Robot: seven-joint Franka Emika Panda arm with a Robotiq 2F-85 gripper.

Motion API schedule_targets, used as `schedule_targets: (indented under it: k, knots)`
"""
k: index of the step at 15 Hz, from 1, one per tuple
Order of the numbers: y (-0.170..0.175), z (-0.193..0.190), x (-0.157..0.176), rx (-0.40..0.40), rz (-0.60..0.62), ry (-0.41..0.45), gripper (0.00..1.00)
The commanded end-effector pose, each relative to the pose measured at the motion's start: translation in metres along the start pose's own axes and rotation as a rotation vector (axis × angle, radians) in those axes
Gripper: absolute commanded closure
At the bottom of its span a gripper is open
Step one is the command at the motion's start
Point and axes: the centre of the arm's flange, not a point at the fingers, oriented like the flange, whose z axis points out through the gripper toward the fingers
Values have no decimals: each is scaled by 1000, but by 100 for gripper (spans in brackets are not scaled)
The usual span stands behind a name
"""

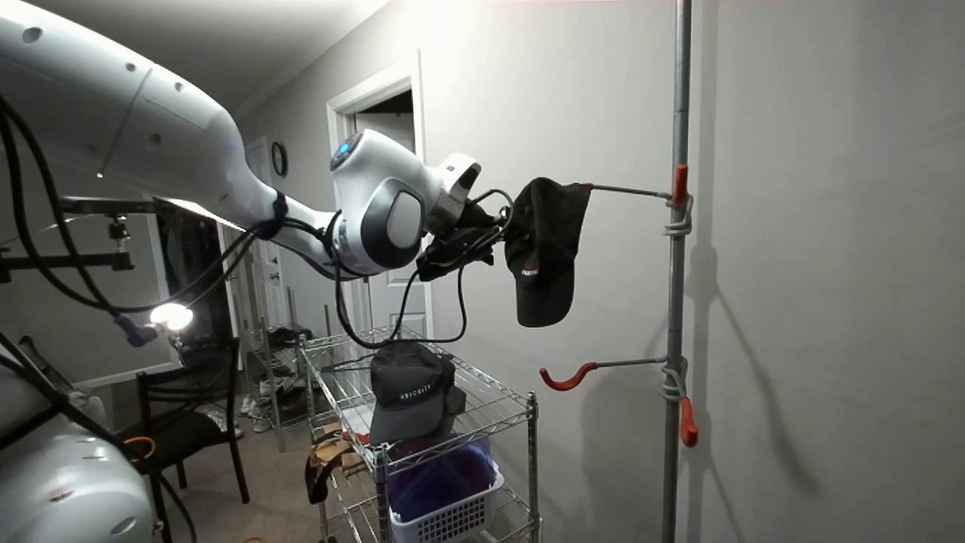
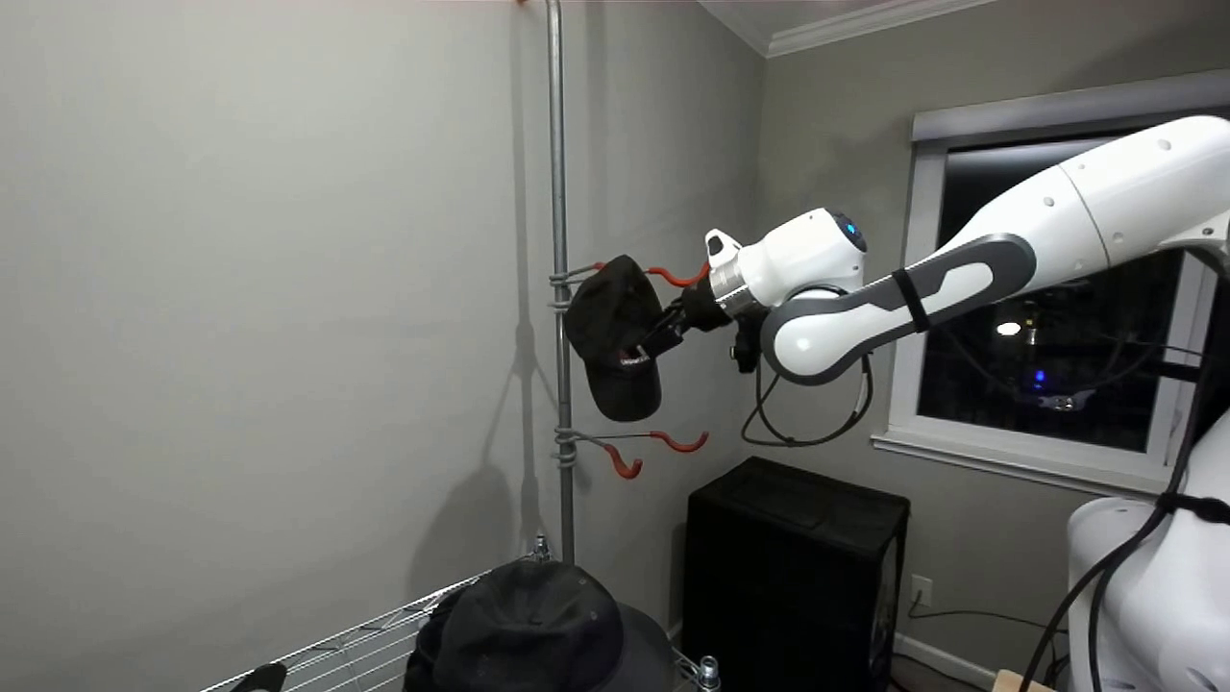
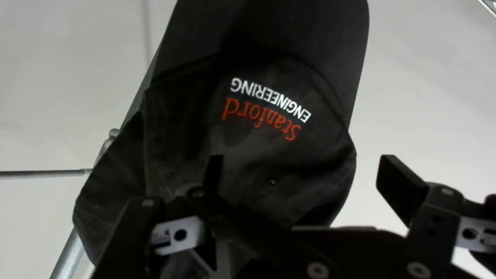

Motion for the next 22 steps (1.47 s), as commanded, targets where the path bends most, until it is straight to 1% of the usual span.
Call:
schedule_targets:
  k: [1,5,9,11,14,15,16,18,22]
  knots:
    - [24,-19,-2,-3,-85,52,0]
    - [45,-22,-2,12,-146,80,0]
    - [61,-15,5,53,-181,111,0]
    - [64,-10,9,89,-210,121,0]
    - [70,0,13,114,-237,130,0]
    - [72,4,14,122,-246,130,25]
    - [75,7,14,128,-251,129,27]
    - [79,10,15,134,-266,132,41]
    - [87,14,14,141,-283,128,66]
